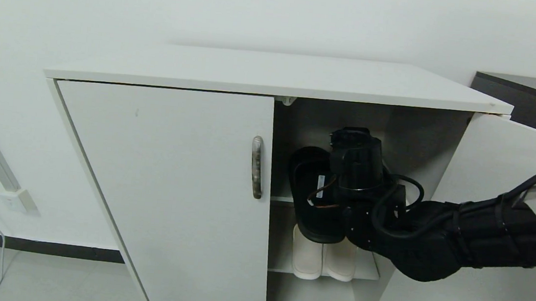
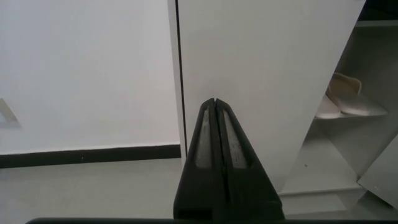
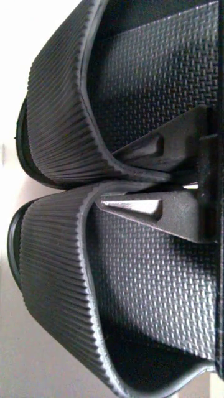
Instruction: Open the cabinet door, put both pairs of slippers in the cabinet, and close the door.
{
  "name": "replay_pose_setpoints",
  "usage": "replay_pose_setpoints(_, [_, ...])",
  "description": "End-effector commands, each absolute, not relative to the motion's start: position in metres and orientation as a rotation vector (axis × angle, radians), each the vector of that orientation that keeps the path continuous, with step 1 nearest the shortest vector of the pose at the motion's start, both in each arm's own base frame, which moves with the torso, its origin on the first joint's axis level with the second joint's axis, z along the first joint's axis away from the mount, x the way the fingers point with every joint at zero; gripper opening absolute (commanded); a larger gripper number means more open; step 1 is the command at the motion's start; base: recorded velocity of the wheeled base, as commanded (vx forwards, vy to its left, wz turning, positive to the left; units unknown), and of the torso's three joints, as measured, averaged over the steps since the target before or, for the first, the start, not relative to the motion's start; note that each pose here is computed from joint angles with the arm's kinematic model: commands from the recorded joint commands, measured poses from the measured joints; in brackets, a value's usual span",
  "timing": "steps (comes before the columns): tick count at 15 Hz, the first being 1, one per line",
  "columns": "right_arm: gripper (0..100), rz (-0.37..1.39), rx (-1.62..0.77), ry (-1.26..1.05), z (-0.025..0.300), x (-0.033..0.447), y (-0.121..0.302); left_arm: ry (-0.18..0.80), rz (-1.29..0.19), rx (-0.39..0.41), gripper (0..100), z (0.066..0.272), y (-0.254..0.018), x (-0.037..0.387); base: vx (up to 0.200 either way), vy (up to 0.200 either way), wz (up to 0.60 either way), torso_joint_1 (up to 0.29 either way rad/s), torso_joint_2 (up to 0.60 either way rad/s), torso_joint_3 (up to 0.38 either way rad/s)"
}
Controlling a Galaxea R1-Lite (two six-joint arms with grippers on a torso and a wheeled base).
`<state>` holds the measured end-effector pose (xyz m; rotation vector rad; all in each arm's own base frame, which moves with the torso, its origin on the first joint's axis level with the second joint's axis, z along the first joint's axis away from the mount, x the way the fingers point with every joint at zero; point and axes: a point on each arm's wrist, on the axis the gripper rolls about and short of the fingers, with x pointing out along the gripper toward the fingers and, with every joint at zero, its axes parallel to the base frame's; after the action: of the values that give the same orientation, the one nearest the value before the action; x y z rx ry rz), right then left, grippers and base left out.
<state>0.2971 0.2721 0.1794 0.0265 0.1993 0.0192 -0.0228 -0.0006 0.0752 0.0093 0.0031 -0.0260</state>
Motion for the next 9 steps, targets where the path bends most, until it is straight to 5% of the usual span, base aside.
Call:
replay_pose_setpoints(1, [0, -0.006, 0.013, 0.215, 0.171, 0.318, 0.274, 0.003, -0.026, 0.009, 0, 0.075, -0.001, -0.023, 0.000, 0.000, 0.00, 0.000, 0.00, 0.000])
replay_pose_setpoints(9, [0, -0.066, 0.028, 0.199, 0.178, 0.369, 0.282, 0.001, -0.026, 0.008, 0, 0.075, -0.001, -0.023, 0.000, 0.000, 0.00, 0.000, 0.00, 0.000])
